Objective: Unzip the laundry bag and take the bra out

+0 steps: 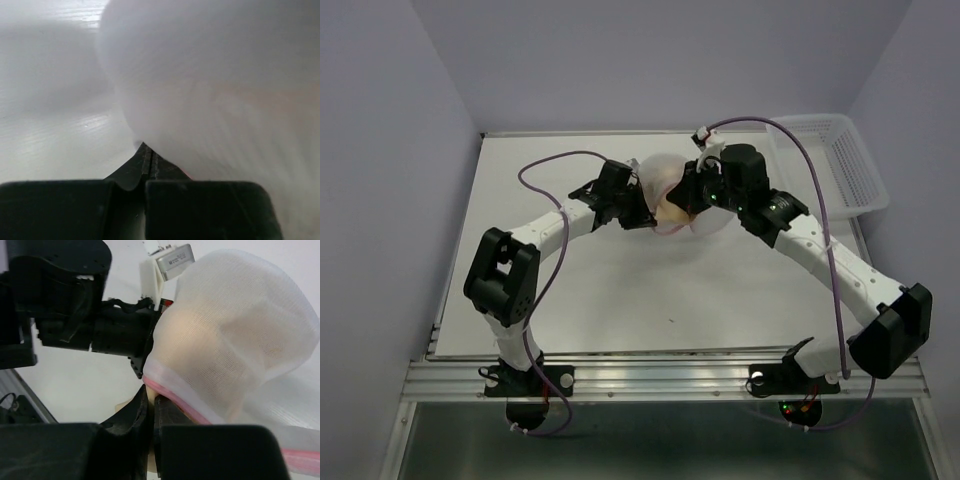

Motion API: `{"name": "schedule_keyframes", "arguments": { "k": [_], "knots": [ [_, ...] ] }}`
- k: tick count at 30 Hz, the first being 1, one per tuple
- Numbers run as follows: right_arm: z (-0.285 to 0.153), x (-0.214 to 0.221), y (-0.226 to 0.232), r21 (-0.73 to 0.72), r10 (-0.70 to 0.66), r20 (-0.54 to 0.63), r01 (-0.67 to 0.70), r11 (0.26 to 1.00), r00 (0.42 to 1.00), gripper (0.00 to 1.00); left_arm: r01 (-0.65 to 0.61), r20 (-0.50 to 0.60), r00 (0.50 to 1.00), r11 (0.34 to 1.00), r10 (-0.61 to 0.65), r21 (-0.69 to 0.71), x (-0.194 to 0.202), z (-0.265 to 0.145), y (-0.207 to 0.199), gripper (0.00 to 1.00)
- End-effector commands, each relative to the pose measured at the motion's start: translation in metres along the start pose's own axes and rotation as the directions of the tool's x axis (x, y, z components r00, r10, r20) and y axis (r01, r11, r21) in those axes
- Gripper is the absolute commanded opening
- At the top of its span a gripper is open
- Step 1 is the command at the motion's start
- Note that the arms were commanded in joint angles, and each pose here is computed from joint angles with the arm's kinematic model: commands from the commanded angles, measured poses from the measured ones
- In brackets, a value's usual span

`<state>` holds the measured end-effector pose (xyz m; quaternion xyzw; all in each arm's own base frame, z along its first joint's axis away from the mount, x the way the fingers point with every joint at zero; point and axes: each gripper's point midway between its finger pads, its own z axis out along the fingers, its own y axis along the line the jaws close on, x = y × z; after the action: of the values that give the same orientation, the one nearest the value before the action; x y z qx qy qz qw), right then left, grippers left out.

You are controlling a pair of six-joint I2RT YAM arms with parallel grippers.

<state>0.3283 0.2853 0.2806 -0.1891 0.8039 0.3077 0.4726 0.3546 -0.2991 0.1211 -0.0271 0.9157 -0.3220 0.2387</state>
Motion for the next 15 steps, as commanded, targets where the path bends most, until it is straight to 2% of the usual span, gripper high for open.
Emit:
{"name": "schedule_keyframes", "arguments": {
  "k": [1, 2, 4, 5, 8, 9, 10, 11, 15],
  "knots": [
    [-0.026, -0.057, 0.011, -0.141, 0.033, 0.097, -0.019, 0.99, 0.995, 0.01, 0.047, -0.021, 0.999, 0.999, -0.047, -0.015, -0.001, 0.009, 0.019, 0.0],
    [-0.038, -0.072, 0.003, -0.206, 0.075, 0.098, -0.054, 0.977, 0.992, 0.01, 0.068, -0.016, 0.998, 0.998, -0.068, -0.018, -0.005, 0.009, 0.025, 0.0],
    [-0.041, -0.077, -0.011, -0.275, 0.13, 0.06, -0.108, 0.955, 0.99, 0.01, 0.08, -0.024, 0.996, 0.997, -0.08, -0.017, -0.006, 0.011, 0.031, 0.0],
    [-0.049, -0.078, -0.006, -0.354, 0.152, 0.026, -0.133, 0.926, 0.988, 0.01, 0.088, -0.031, 0.996, 0.996, -0.088, -0.018, -0.006, 0.012, 0.034, 0.0],
    [-0.06, -0.089, -0.024, -0.412, 0.172, 0.01, -0.153, 0.898, 0.985, 0.01, 0.113, -0.037, 0.993, 0.994, -0.113, -0.013, -0.013, 0.014, 0.045, 0.0],
    [-0.075, -0.091, -0.009, -0.524, 0.143, -0.02, -0.132, 0.841, 0.99, 0.01, 0.128, -0.032, 0.991, 0.992, -0.128, -0.016, -0.018, 0.014, 0.052, 0.0],
    [-0.08, -0.095, -0.007, -0.563, 0.13, -0.02, -0.119, 0.818, 0.991, 0.01, 0.135, -0.036, 0.99, 0.991, -0.136, -0.018, -0.019, 0.017, 0.055, 0.0],
    [-0.084, -0.098, -0.006, -0.579, 0.147, -0.031, -0.138, 0.803, 0.989, 0.01, 0.142, -0.035, 0.989, 0.99, -0.142, -0.022, -0.022, 0.017, 0.059, 0.0],
    [-0.093, -0.104, 0.004, -0.642, 0.089, -0.011, -0.076, 0.763, 0.996, 0.02, 0.159, -0.042, 0.986, 0.987, -0.159, -0.006, -0.031, 0.024, 0.062, 0.0]
  ]
}}
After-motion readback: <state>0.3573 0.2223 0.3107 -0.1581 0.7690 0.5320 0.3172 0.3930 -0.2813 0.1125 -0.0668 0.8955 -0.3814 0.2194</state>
